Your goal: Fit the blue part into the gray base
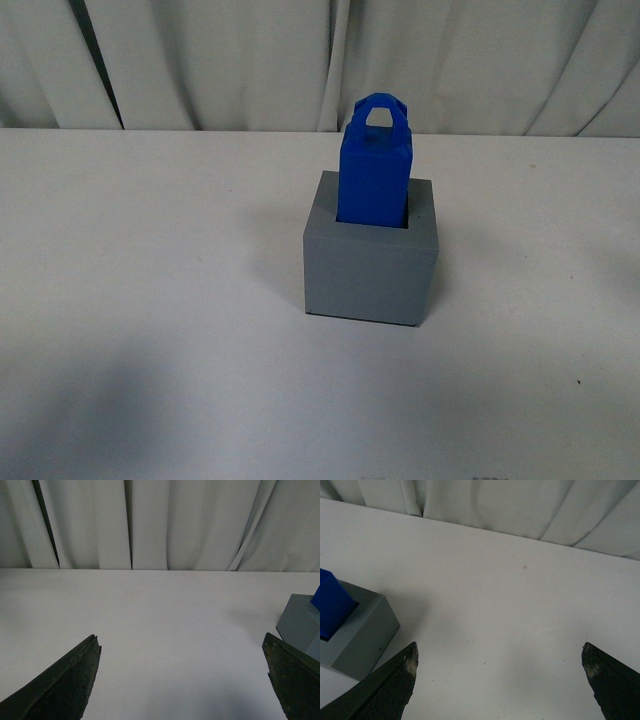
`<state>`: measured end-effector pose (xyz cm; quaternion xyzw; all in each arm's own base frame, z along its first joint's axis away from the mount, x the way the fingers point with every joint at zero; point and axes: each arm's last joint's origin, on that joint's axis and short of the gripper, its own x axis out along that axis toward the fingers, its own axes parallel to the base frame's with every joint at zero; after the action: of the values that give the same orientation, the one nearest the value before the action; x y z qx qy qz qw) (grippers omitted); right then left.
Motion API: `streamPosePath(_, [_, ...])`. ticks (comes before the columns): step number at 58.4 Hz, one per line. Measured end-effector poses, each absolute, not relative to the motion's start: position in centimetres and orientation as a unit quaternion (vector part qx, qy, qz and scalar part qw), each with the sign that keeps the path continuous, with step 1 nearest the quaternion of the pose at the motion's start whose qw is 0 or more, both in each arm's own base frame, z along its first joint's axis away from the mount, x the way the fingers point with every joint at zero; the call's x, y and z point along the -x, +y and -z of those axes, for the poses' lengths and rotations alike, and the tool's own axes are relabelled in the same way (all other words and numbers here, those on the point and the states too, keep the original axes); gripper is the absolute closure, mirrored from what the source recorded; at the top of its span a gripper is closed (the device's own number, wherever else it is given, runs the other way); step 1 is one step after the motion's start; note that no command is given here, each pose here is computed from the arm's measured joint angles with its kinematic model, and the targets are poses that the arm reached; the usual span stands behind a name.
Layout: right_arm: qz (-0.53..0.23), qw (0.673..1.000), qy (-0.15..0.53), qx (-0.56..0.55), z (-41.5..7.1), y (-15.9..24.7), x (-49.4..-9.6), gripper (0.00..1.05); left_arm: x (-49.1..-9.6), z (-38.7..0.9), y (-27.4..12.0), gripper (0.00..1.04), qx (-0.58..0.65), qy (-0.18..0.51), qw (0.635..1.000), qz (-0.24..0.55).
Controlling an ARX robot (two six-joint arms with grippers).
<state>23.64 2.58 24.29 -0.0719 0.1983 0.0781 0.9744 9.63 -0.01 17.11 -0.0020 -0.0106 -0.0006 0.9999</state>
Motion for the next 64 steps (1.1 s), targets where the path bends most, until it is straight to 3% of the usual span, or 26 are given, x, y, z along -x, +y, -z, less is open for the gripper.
streamPosePath(16, [-0.023, 0.985, 0.165, 0.041, -20.7, 1.7, -19.2, 0.09, -9.6, -17.1, 0.0, 0.06, 0.002, -0.011, 1.0, 0.0])
streamPosePath(25, [-0.007, 0.989, 0.146, 0.027, -20.2, 1.1, -18.6, 0.1, -9.6, -17.1, 0.0, 0.06, 0.002, -0.011, 1.0, 0.001])
streamPosePath(32, [0.001, 1.0, 0.015, 0.008, -19.3, 0.1, -17.4, 0.38, -9.6, -17.1, 0.0, 0.06, 0.002, -0.011, 1.0, 0.0])
streamPosePath(48, [0.0, 1.0, 0.005, 0.006, -17.9, 0.0, -14.7, 1.02, -9.6, -17.1, 0.0, 0.06, 0.002, -0.011, 1.0, 0.0])
streamPosePath(64, [0.0, 1.0, -0.003, 0.005, -17.0, 0.0, -13.3, 1.03, -9.6, -17.1, 0.0, 0.06, 0.002, -0.011, 1.0, 0.0])
